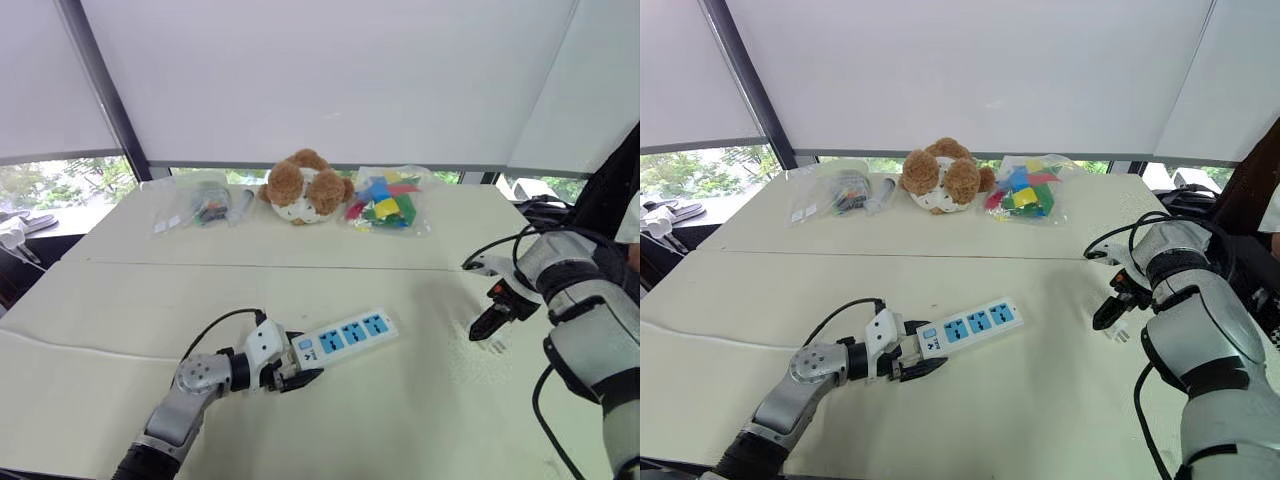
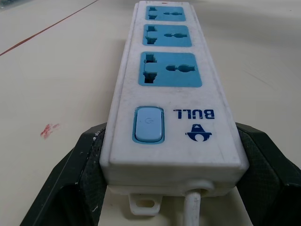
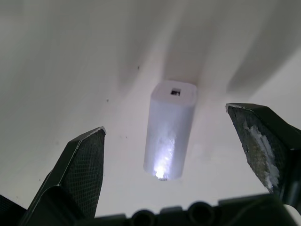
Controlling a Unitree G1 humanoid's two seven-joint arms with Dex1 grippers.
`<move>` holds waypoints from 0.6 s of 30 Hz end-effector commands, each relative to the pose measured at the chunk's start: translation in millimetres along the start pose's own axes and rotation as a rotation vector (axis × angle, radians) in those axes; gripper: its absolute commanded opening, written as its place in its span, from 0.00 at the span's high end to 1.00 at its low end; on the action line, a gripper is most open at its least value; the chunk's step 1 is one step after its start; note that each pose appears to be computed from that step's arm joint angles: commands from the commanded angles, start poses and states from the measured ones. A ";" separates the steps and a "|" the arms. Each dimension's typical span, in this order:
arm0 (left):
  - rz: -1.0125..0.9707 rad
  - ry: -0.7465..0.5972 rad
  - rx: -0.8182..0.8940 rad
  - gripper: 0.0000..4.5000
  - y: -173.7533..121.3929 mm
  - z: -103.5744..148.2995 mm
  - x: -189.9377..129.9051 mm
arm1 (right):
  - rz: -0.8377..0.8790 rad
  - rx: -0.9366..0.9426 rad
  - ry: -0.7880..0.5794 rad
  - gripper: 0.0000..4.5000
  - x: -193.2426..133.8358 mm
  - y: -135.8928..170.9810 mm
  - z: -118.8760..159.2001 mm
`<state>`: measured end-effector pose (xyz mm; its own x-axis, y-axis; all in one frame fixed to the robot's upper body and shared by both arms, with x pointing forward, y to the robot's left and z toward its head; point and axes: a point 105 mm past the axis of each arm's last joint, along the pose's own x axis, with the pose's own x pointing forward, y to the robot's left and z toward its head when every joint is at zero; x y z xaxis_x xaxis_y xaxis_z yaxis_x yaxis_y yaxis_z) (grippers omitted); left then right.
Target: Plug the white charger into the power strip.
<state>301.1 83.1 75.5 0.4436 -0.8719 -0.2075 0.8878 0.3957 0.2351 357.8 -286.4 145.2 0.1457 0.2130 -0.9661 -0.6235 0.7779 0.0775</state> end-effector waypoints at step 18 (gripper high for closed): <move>-0.204 0.051 -0.038 0.33 -9.5 -10.6 0.5 | 0.080 -0.251 -0.274 0.84 -35.0 27.8 65.4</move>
<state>306.1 86.8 77.5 0.3849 -0.8938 -0.2301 0.9163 0.3400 0.2117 376.4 -255.1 164.8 0.2102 0.3283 -0.9209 -0.7330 0.6763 0.0738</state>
